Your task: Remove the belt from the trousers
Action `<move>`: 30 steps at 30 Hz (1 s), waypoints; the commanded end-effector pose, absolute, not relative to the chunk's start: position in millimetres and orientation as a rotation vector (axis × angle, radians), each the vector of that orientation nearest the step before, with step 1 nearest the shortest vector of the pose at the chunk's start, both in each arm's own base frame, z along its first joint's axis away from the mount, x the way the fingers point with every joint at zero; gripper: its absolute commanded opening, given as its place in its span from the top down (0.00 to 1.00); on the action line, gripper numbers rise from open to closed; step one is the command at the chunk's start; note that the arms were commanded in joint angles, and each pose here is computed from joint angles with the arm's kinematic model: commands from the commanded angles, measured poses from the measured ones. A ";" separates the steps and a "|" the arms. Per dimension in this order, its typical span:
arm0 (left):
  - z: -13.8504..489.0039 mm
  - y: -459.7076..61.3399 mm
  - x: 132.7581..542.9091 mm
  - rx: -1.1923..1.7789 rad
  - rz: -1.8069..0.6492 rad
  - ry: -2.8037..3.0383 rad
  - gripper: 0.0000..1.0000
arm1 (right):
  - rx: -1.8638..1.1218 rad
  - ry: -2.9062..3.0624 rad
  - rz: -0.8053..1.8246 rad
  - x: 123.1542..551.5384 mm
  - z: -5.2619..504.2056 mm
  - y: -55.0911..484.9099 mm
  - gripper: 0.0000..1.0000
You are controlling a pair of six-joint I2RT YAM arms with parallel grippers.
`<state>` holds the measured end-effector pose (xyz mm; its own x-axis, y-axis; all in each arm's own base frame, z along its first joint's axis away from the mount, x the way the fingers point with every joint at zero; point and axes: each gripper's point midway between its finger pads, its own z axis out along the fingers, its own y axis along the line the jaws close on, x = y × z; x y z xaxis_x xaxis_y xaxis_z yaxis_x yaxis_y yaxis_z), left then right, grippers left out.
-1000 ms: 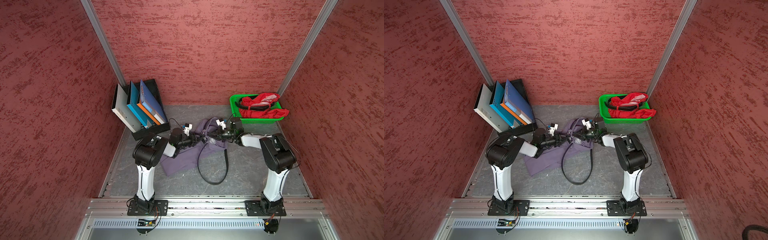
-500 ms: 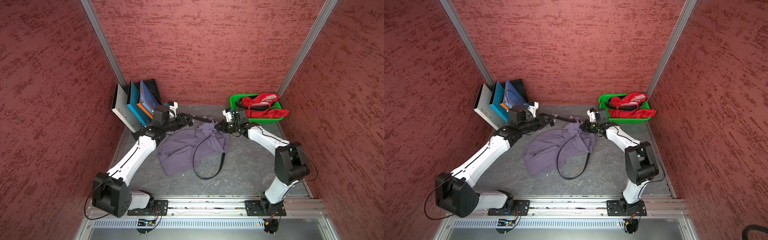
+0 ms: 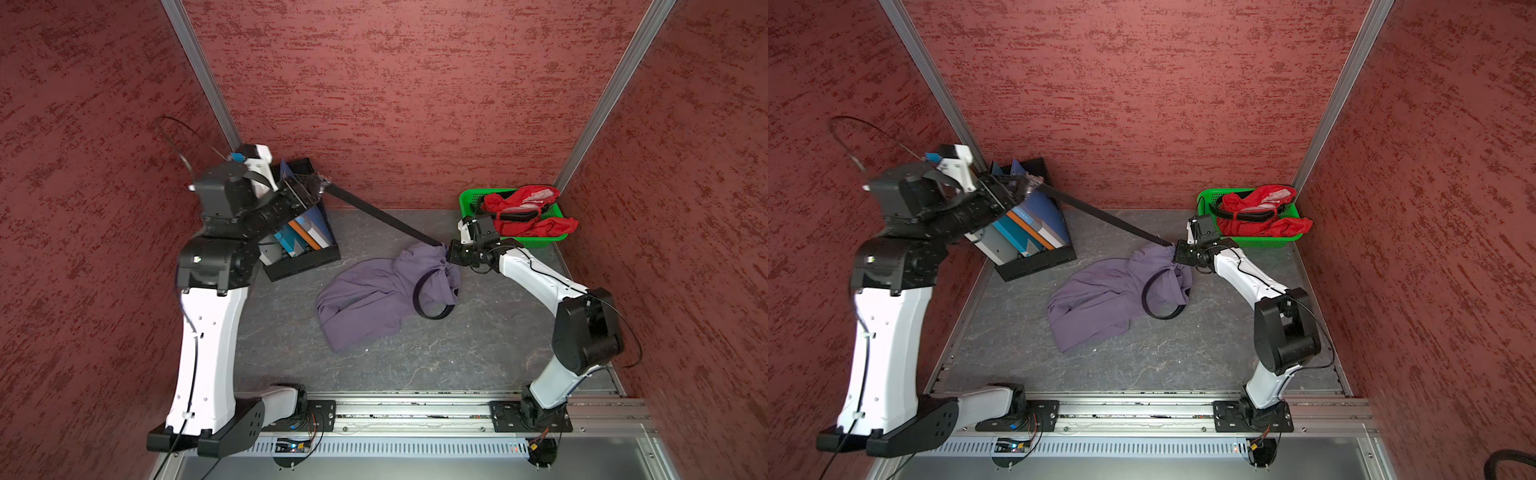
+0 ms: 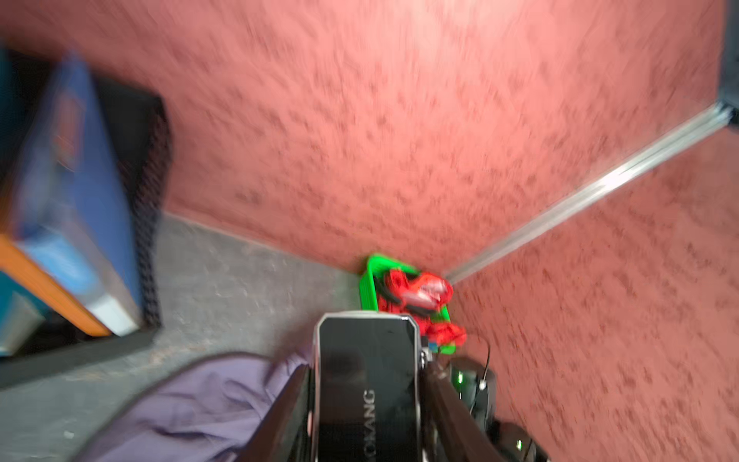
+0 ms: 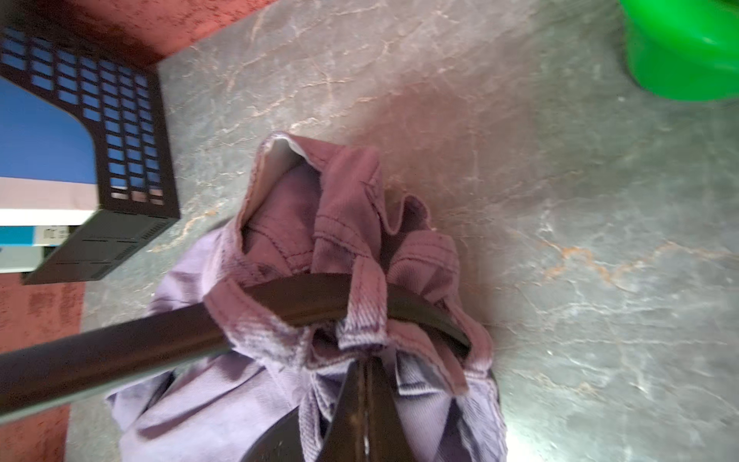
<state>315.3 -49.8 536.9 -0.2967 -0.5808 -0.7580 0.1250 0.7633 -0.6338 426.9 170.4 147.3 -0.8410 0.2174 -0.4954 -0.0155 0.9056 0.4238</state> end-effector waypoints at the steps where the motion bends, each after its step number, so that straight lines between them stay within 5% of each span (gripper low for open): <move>1: 590.5 5.5 279.6 -0.448 -0.498 1.574 1.00 | 0.225 2.608 0.323 410.7 119.1 130.1 1.00; 11: 668.4 68.0 193.2 -0.583 -0.122 1.264 0.95 | 0.283 2.646 0.237 421.3 105.5 112.5 1.00; 15: 623.9 54.1 245.3 -0.579 -0.276 1.450 0.90 | 0.245 2.638 0.301 430.9 113.6 123.4 1.00; 17: 571.9 18.3 294.2 -0.555 -0.584 1.626 0.90 | 0.234 2.646 0.333 431.4 112.2 128.2 1.00; 19: 508.7 -34.2 335.8 -0.539 -0.877 1.765 0.78 | 0.239 2.651 0.367 429.8 108.0 132.2 1.00; 24: 361.0 -142.2 371.6 -0.709 -1.054 2.069 0.48 | 0.231 2.666 0.435 427.3 98.7 143.1 1.00; 26: 325.7 -163.7 383.0 -0.813 -1.076 2.103 0.21 | 0.189 2.660 0.470 426.3 99.6 152.5 1.00; 30: 293.6 -205.0 402.1 -0.986 -1.091 2.168 0.03 | 0.123 2.692 0.487 420.1 94.5 162.7 1.00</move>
<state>376.3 -185.3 227.9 -0.7156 -0.6808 -0.1565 -0.4159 0.5953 -0.6875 422.9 147.8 101.5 -0.9003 0.2041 -0.3844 0.0709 0.9402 0.3332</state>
